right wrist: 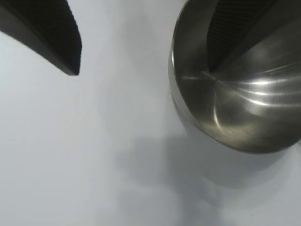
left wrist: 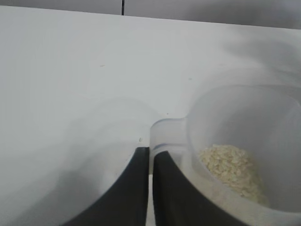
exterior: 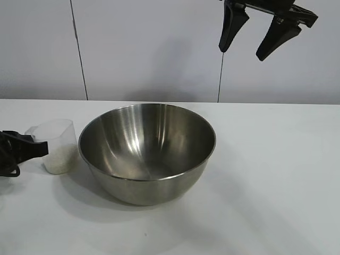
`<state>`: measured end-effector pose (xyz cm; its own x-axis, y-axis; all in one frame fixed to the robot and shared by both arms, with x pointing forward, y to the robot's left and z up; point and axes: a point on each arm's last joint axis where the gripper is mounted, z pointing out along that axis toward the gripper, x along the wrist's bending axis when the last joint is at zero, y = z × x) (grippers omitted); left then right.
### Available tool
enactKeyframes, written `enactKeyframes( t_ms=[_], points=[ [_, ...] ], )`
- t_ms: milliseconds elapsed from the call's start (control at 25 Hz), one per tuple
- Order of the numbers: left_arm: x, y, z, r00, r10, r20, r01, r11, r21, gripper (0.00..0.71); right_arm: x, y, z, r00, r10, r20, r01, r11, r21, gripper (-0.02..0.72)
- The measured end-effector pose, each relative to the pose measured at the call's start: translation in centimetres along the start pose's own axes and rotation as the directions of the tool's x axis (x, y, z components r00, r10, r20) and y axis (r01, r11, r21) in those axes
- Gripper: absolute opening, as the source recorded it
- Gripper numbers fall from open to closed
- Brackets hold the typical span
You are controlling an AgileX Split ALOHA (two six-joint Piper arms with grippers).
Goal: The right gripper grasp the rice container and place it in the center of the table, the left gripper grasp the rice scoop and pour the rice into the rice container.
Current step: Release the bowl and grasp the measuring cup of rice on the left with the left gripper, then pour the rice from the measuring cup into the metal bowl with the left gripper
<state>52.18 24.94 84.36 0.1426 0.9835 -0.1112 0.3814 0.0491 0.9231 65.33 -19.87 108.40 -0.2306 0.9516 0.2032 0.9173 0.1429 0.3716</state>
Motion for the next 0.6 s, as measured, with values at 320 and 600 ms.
enactKeyframes(
  t_ms=[320, 600],
  points=[
    [-0.5, 3.9, -1.3, 1.0, 0.002, 0.022, 0.0, 0.993, -0.119, 0.009, 0.0, 0.0, 0.0, 1.0, 0.0, 0.0, 0.0, 1.0, -0.004, 0.516],
    [-2.6, 9.4, -4.1, 0.976, 0.175, 0.132, -0.156, 0.977, -0.142, 0.009, 0.0, 0.0, 0.0, 1.0, 0.0, 0.0, 0.0, 1.0, -0.005, 0.516]
  ],
)
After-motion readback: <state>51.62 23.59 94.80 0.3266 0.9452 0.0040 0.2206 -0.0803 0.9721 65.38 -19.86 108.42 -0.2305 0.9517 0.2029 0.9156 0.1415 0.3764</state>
